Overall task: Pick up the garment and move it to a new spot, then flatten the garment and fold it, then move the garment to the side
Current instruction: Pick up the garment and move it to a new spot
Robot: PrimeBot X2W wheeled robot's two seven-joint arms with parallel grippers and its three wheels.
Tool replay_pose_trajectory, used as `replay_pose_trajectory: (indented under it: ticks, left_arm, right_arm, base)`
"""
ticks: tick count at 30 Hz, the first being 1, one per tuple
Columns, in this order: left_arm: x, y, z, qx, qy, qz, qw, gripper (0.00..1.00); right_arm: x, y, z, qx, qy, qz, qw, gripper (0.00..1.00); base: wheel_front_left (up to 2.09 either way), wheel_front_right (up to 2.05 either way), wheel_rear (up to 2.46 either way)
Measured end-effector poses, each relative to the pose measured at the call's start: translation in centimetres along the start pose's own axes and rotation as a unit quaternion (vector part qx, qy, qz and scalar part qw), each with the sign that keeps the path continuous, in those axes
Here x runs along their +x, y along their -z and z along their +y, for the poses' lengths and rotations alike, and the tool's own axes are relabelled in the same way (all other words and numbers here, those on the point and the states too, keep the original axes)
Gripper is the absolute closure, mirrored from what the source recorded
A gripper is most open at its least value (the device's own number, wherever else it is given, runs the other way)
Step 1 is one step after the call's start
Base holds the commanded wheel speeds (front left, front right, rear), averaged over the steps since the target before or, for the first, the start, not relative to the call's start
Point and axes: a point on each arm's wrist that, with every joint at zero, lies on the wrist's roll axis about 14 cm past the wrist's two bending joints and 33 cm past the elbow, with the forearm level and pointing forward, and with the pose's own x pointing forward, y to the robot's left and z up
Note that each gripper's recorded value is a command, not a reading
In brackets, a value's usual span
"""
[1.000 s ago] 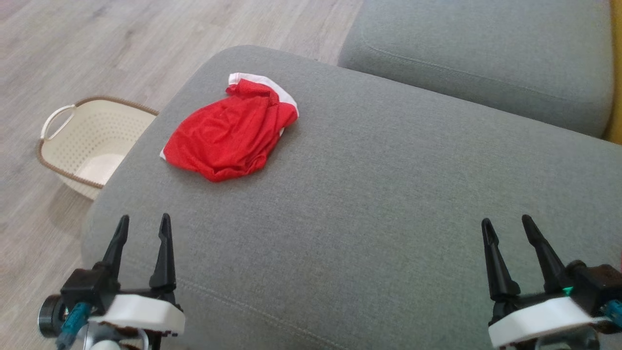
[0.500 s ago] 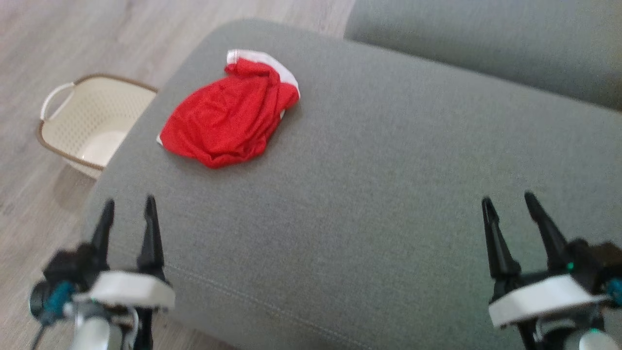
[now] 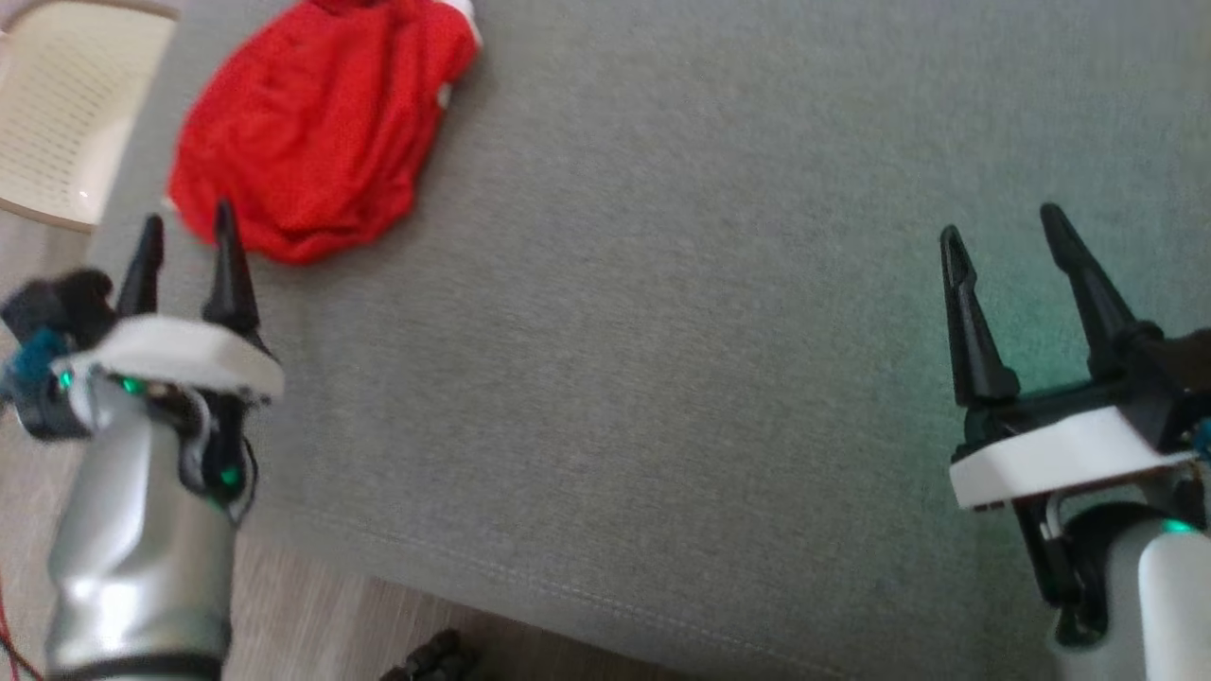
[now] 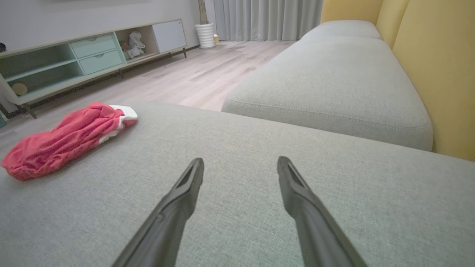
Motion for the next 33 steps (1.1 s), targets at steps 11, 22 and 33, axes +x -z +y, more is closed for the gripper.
replay_pose_trajectory:
  ticks: [11,22,33]
  left_arm:
    - [4.8,7.0,-1.0,-0.005,-0.002,0.156,0.988,1.0]
    - [5.3,-1.1,-0.5,0.005,0.017,0.028,0.999,1.0]
    - [-3.4,-8.0,-0.7,0.02,0.04,-0.13,0.99,1.0]
  right_arm:
    - [-0.1,2.8,-3.4,0.019,0.041,0.03,0.999,0.0]
    - [-1.8,-0.3,-3.7,0.01,0.055,-0.017,0.998,0.0]
    - [-6.9,-3.0,-2.5,0.013,0.067,-0.056,0.996,0.0]
  base:
    - [0.0,0.0,0.0]
    - [0.0,0.0,0.0]
    - [0.0,0.0,0.0]
